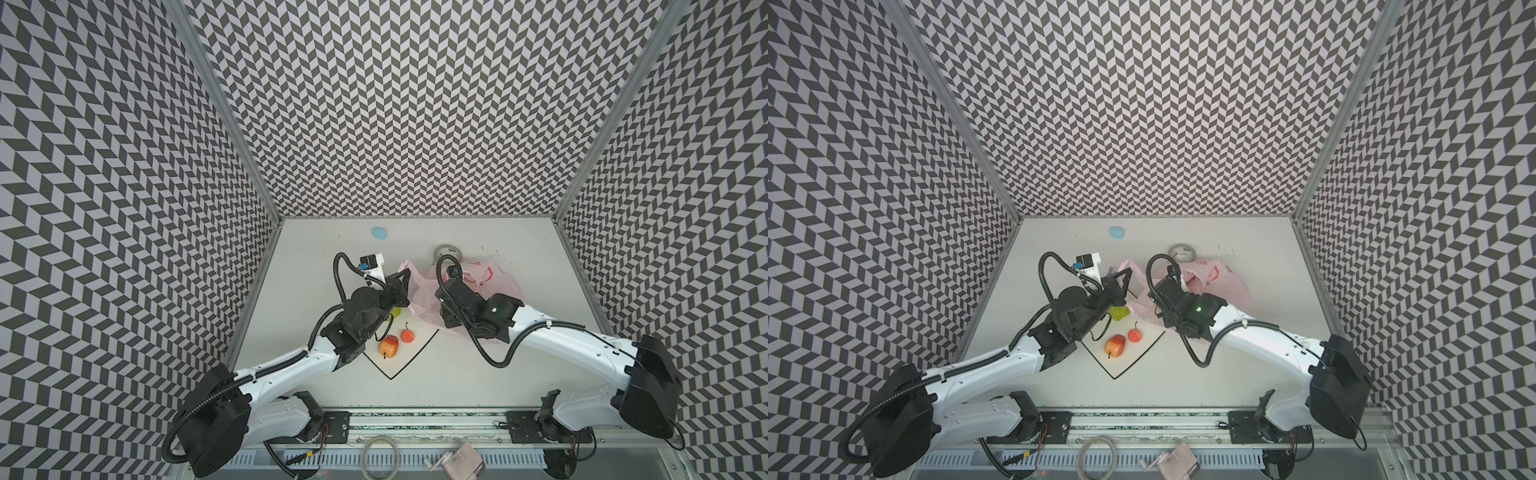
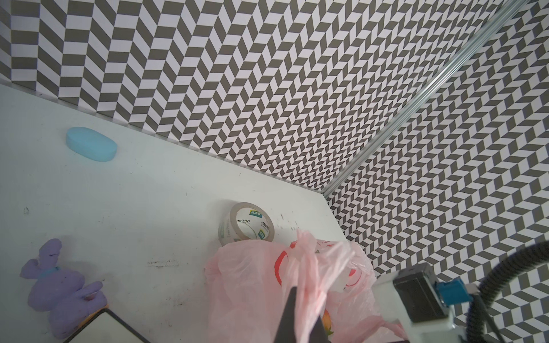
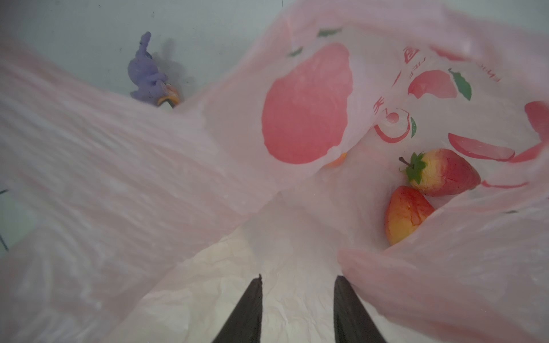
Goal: Take the fake fruits out of the plastic bag
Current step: 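Reposition the open right gripper inside the bag over the strawberries, then close the right gripper on a red-yellow strawberry and lift it out, then carry the strawberry to the white tray and lower it beside the apple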
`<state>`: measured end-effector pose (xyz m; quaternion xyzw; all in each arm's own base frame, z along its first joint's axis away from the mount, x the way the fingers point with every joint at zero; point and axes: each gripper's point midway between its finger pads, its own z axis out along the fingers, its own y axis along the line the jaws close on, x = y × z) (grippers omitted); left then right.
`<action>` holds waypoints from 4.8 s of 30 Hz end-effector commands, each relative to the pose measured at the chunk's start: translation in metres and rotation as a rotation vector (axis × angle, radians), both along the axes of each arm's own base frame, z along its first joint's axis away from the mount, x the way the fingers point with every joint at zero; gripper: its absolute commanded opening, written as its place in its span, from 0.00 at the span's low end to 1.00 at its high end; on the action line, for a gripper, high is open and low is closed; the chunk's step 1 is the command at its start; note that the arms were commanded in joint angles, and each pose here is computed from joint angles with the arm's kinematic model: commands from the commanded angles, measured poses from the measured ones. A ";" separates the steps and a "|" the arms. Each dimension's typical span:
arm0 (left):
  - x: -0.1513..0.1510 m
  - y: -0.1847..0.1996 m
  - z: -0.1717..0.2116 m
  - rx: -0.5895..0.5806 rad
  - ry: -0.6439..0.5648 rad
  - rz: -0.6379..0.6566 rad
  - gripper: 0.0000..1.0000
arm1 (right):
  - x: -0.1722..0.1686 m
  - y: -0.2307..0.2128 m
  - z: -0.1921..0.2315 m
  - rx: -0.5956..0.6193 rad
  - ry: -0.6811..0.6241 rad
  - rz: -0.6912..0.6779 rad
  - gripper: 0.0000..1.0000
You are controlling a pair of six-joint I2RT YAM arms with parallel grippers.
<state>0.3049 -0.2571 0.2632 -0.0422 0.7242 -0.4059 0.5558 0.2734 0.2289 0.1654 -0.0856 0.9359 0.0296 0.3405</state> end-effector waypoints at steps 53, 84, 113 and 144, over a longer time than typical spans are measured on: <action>-0.054 -0.034 -0.010 -0.016 -0.029 -0.176 0.00 | 0.062 -0.139 -0.095 0.113 0.032 -0.640 0.77; -0.055 -0.027 -0.018 0.004 -0.030 -0.150 0.00 | 0.091 -0.106 -0.086 0.207 -0.018 -0.409 0.37; 0.006 -0.043 0.001 -0.007 -0.059 -0.072 0.00 | -0.040 -0.026 0.087 0.588 -0.134 0.444 0.37; 0.019 -0.037 -0.001 0.079 -0.062 -0.092 0.00 | -0.108 0.107 -0.043 0.279 -0.060 0.411 0.33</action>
